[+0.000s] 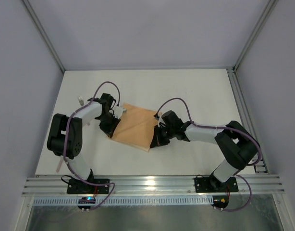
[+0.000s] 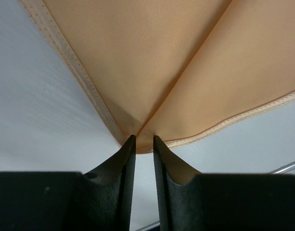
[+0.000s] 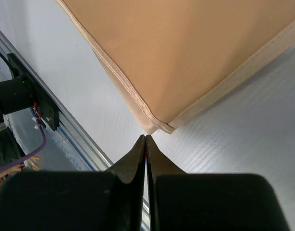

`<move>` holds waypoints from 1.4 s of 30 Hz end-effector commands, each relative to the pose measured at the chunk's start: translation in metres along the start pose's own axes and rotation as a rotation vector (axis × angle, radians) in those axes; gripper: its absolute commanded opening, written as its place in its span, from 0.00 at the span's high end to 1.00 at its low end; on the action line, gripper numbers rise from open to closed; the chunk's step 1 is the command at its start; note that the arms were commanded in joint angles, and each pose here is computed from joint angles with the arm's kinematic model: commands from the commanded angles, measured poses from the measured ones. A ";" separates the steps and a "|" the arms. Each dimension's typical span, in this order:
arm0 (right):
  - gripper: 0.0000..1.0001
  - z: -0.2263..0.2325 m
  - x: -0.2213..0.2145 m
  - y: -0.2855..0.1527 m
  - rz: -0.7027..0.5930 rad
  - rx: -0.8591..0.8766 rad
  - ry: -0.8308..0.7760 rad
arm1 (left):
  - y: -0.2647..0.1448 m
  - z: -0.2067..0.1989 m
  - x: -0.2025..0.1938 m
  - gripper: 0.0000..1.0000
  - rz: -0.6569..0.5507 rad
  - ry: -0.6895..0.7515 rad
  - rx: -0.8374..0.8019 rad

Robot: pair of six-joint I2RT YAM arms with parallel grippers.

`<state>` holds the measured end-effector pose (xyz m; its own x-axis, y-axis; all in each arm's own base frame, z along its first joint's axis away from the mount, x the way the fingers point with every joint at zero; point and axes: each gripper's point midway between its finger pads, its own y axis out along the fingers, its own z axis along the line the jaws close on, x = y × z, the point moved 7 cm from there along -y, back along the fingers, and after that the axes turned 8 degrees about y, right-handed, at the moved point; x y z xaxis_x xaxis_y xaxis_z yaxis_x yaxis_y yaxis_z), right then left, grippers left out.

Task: Fold the napkin into a case and place the utensils inside
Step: Smooth out the upper triangle-folded napkin at the center of the board, then pick up the upper triangle-folded napkin from the center of the board.

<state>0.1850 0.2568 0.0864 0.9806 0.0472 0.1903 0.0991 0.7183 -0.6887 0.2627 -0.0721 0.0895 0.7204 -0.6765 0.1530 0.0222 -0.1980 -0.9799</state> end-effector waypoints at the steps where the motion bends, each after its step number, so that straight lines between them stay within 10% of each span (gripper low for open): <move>1: 0.95 0.027 0.019 -0.014 -0.076 0.034 -0.079 | -0.032 -0.002 0.014 0.76 -0.107 0.017 0.007; 11: 0.89 0.018 0.041 -0.016 -0.139 -0.072 -0.014 | -0.060 0.005 0.012 0.66 -0.166 -0.007 0.068; 19: 0.37 -0.007 0.066 -0.054 -0.279 -0.130 0.124 | -0.081 -0.012 0.006 0.54 -0.207 0.189 0.078; 33: 0.34 -0.046 0.167 -0.053 -0.385 -0.114 0.162 | -0.050 -0.085 0.016 0.31 -0.114 0.903 0.067; 42: 0.37 -0.066 0.179 -0.019 -0.297 -0.091 0.182 | -0.022 -0.096 0.031 0.30 -0.104 0.891 0.057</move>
<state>0.3643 0.1998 0.0858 0.9165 -0.3119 0.2505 0.3932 0.5874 -0.7073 0.2114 -0.1505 0.1352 -0.0860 -0.9635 0.2537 0.0843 -0.2607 -0.9617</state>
